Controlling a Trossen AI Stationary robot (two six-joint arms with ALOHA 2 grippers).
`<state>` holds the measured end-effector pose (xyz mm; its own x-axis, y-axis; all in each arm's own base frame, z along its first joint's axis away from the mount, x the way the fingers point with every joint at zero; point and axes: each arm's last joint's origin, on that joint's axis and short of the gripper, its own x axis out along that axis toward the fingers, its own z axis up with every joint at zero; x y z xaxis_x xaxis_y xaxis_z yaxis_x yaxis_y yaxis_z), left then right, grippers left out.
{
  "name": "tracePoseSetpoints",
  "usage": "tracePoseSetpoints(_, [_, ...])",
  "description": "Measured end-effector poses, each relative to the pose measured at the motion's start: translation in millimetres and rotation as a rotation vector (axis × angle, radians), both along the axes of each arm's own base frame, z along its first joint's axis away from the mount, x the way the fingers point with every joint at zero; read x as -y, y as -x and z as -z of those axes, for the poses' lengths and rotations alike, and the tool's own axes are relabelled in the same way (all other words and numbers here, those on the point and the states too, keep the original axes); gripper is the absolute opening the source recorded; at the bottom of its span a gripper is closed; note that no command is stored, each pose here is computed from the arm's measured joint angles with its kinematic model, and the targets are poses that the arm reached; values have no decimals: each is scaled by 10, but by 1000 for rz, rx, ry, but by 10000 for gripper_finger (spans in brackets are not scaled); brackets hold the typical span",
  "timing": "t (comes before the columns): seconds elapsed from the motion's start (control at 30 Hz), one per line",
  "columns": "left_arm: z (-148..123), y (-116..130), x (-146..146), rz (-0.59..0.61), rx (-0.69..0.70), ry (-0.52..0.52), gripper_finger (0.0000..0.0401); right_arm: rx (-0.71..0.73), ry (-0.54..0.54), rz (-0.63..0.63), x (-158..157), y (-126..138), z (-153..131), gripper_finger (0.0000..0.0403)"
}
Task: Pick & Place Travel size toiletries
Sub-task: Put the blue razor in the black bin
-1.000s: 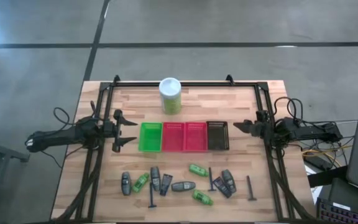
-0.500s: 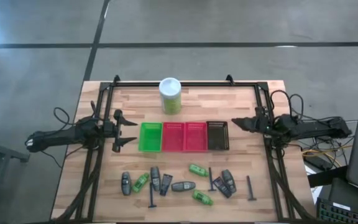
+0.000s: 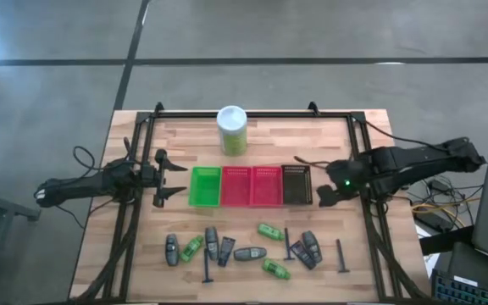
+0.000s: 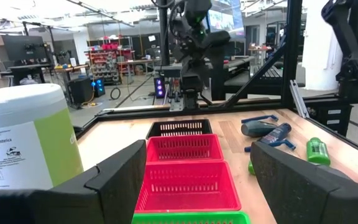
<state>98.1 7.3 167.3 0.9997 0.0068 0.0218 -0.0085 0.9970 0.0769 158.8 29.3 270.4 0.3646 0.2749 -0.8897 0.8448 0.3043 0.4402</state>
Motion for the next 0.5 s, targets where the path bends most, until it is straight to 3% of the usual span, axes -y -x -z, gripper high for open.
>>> tracePoseSetpoints(0.13, [0,0,0,0,0,0,293,-210,-47,-60,-208,-118,49,361])
tracePoseSetpoints(0.3, [1,0,0,0,-1,0,293,-568,-14,-82,-493,-14,242,350])
tracePoseSetpoints(0.4, [1,0,1,1,-1,0,293,-623,-73,-49,-635,27,413,335])
tracePoseSetpoints(0.5, [0,0,1,1,0,0,293,-545,-153,-23,-795,21,586,322])
